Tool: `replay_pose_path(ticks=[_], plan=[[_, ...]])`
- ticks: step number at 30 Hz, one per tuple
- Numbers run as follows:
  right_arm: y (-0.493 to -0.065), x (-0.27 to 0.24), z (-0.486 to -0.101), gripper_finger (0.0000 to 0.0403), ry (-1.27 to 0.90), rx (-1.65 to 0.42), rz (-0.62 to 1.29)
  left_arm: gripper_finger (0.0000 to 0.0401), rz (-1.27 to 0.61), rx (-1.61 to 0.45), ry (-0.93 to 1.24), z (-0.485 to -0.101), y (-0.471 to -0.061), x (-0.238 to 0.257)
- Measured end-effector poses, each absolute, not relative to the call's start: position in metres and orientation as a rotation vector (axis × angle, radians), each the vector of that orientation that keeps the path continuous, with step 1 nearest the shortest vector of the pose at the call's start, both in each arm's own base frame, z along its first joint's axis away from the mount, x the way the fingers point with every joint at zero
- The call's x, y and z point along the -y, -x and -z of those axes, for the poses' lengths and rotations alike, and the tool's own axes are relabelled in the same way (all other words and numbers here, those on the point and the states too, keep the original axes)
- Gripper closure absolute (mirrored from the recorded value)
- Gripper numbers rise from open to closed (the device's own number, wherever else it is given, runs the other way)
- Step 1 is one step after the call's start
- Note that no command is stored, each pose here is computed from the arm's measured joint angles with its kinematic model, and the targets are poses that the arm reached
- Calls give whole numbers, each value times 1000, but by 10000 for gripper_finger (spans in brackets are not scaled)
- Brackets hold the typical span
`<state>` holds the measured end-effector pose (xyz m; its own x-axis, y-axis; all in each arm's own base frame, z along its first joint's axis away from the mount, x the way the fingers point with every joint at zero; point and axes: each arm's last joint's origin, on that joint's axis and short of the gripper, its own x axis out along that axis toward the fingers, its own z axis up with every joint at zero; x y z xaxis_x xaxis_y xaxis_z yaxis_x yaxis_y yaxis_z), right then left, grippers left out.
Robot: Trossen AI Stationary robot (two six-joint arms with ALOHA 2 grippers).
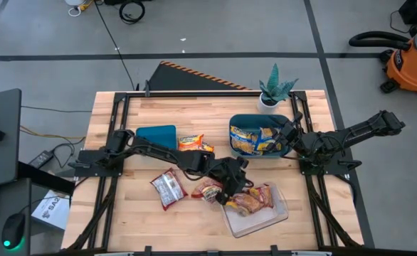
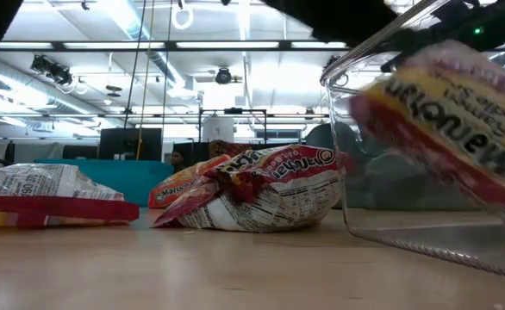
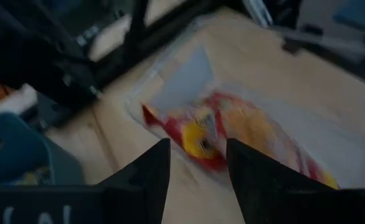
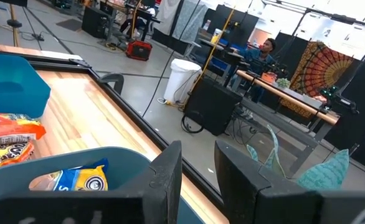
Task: Sort Maruchan noodles
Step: Put the red noodle pack into the transparent bin
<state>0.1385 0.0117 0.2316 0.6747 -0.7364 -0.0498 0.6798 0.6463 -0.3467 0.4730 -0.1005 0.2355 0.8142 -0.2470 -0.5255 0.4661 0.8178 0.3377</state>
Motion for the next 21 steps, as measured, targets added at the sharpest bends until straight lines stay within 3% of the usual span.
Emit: replay_pose_path(ticks=[7,16,21], plan=[[-138,-12,-231,302,319,-200,811,237,516,-585,-387,-224,-468,99],[-138,-12,-231,302,318,-199,811,237,417,-743,-304,-257,-438,92],[-138,-12,-231,302,317,-198,811,237,343,-976,-170,-261,-413,87]])
